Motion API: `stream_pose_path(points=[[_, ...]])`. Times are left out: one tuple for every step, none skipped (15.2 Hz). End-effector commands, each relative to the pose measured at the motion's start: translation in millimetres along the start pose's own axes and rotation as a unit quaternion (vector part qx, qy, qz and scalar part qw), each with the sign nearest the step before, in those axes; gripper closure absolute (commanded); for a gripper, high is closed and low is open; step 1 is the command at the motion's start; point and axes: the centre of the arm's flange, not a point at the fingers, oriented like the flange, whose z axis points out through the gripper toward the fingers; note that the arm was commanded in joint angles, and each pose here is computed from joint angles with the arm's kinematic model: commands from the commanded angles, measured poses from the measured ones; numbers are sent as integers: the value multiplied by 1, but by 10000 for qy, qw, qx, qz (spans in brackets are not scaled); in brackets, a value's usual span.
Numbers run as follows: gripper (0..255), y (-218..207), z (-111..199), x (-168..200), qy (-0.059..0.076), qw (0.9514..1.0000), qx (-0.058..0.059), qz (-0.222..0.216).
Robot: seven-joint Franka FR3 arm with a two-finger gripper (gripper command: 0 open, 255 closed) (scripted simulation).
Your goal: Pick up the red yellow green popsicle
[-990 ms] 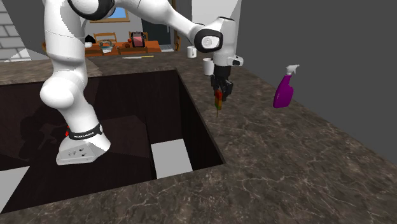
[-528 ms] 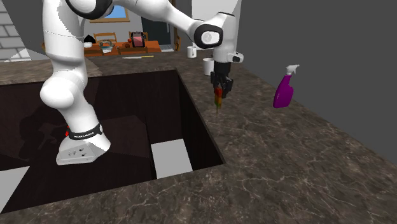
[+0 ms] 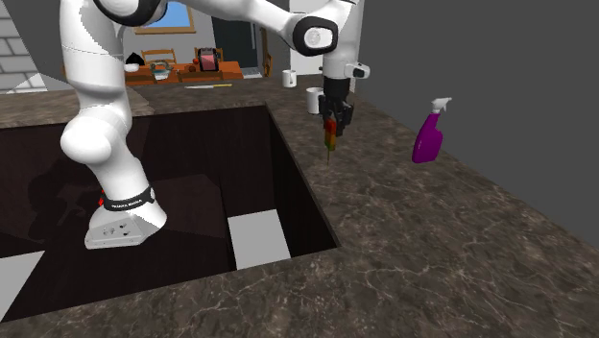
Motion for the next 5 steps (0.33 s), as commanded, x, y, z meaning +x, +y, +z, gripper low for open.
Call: stream_pose_path(points=[[255,-1,-10,0,-1,10000,1,0],[255,-1,-16,0,-1,10000,1,0],[255,-1,-21,0,-1,10000,1,0],[255,-1,-22,0,-1,10000,1,0],[255,-1,-22,0,-1,10000,1,0]])
